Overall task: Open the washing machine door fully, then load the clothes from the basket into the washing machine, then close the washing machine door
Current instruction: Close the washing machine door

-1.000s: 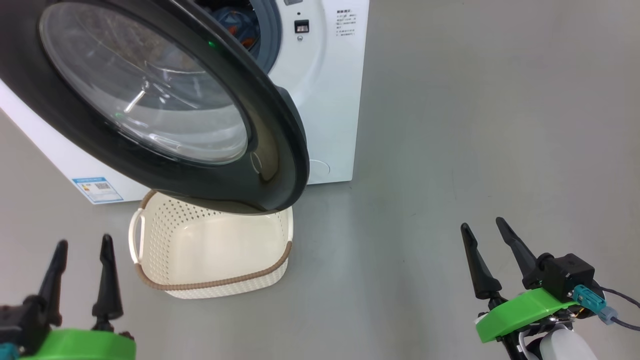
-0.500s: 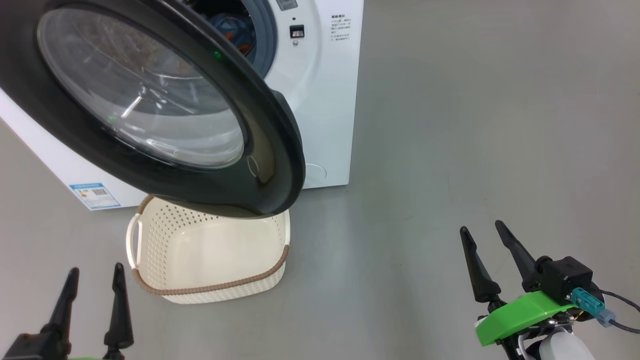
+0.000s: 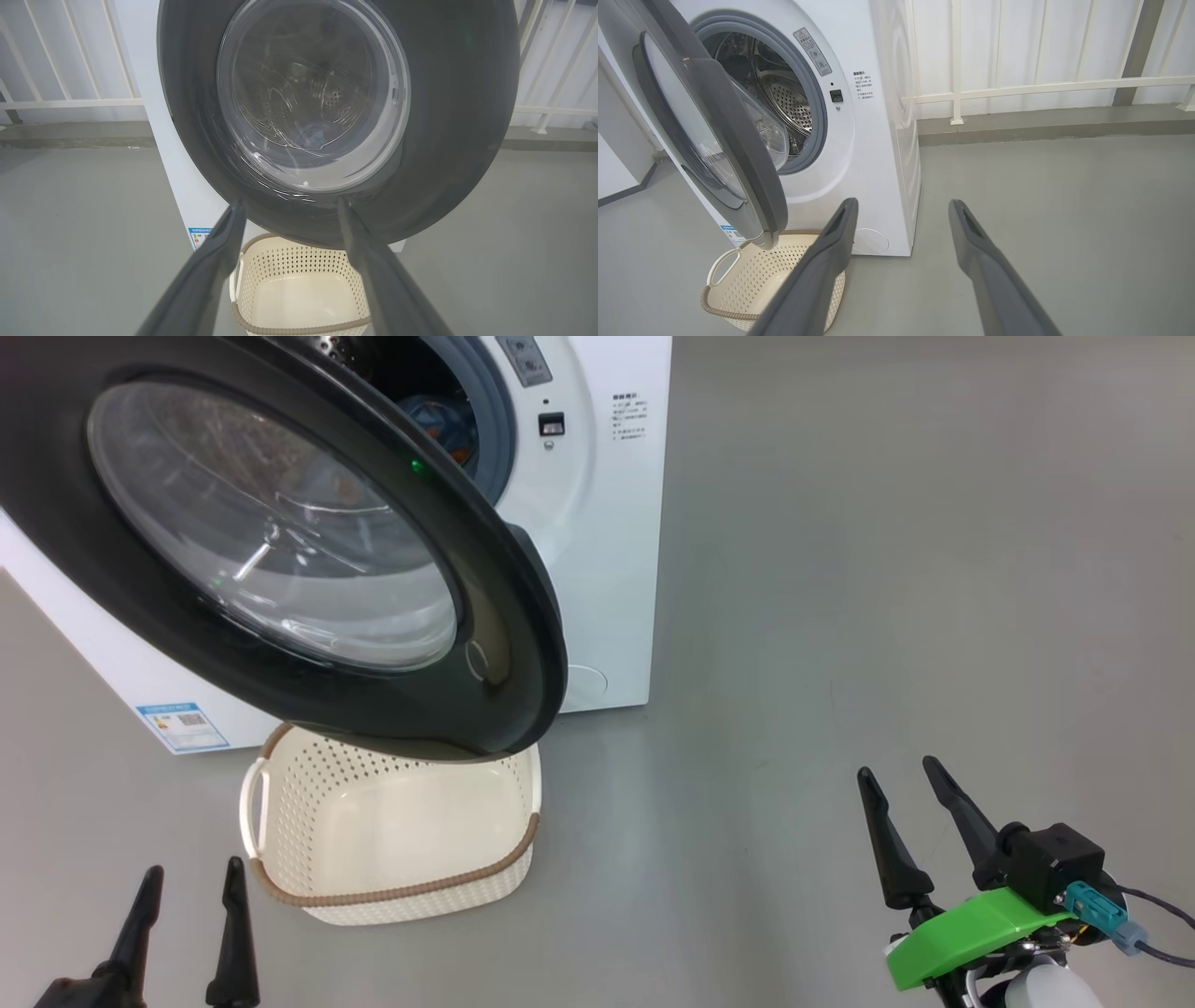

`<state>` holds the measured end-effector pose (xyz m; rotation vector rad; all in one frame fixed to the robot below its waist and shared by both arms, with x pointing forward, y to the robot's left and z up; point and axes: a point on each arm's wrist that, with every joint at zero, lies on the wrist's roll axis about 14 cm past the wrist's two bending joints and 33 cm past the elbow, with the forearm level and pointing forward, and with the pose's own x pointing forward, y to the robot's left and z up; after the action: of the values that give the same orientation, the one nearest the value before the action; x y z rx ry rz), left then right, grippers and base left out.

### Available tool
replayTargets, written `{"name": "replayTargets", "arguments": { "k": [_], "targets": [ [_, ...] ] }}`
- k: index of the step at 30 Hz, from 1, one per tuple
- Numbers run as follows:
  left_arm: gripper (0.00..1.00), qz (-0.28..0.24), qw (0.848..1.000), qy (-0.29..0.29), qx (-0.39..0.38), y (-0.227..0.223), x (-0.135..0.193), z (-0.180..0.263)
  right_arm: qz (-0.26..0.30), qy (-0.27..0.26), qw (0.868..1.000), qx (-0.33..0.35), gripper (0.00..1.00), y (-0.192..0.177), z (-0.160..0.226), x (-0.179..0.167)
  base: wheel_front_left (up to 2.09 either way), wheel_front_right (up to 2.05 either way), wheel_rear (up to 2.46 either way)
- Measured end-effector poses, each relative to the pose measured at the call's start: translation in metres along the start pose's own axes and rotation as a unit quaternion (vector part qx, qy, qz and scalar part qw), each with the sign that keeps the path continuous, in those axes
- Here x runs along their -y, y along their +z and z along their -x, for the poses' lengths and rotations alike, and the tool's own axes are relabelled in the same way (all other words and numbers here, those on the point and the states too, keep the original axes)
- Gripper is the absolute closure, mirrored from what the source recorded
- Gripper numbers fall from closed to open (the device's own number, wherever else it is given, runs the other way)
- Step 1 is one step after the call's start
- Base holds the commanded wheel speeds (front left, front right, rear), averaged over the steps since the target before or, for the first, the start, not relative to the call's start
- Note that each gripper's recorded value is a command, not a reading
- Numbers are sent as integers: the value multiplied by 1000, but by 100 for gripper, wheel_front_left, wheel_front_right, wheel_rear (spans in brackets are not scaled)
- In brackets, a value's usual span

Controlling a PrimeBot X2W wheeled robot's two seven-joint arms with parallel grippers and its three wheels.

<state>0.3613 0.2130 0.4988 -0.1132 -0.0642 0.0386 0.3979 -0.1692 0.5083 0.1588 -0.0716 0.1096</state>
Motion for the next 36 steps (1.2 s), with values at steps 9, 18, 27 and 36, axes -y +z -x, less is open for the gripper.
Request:
{"name": "replayTargets", "arguments": {
  "k": [9,18,27,36],
  "targets": [
    [0,-5,1000,5,-3,-2,-3,3,-1,1,1000,-6,0,-4,5,-1,0,0,0],
    [0,-6,1000,7,-13,-7,-4,7,-1,1,1000,-7,0,-4,5,-1,0,0,0],
    [0,-6,1000,9,-15,-9,-5,9,-1,3,1000,-6,0,-4,4,-2,0,0,0],
    [0,-6,1000,12,-17,-10,-7,10,-4,-1,1000,-10,100,-7,3,-1,0,0,0]
  ]
}}
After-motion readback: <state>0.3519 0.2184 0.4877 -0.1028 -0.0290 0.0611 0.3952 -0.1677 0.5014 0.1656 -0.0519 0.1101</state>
